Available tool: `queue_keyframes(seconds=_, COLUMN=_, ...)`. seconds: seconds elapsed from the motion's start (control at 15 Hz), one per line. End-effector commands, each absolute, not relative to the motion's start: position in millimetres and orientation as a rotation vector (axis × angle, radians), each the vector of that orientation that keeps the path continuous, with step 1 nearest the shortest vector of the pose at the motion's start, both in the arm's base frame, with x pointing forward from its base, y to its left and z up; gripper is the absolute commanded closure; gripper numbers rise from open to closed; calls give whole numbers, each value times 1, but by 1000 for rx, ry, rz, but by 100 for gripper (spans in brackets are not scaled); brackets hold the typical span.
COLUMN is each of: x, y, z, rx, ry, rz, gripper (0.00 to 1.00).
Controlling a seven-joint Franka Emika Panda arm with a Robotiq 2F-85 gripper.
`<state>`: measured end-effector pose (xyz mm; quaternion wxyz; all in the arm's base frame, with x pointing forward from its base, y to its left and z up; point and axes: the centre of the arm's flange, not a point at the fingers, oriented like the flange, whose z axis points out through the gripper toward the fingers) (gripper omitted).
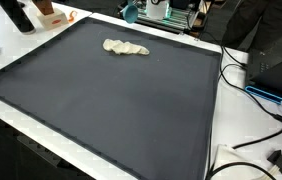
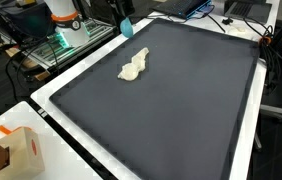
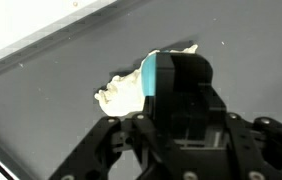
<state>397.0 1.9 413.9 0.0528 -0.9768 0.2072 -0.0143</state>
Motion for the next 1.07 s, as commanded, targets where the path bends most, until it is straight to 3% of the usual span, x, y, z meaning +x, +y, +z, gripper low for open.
queue_keyframes(seconds=0.0, x=389, y=15, z=442, rx=-3010, ry=652, rz=-9, gripper=75)
queue_keyframes(seconds=0.53, x=388, y=32, z=476, rx=-3052, ry=651, rz=-36, gripper=75)
queue_keyframes(seconds=0.6, x=393, y=28, z=465, rx=-3019, ry=630, rz=-33, gripper=50)
queue_keyframes(seconds=1.0, x=393, y=30, z=471, rx=-3023, ry=635, rz=-43, gripper=50)
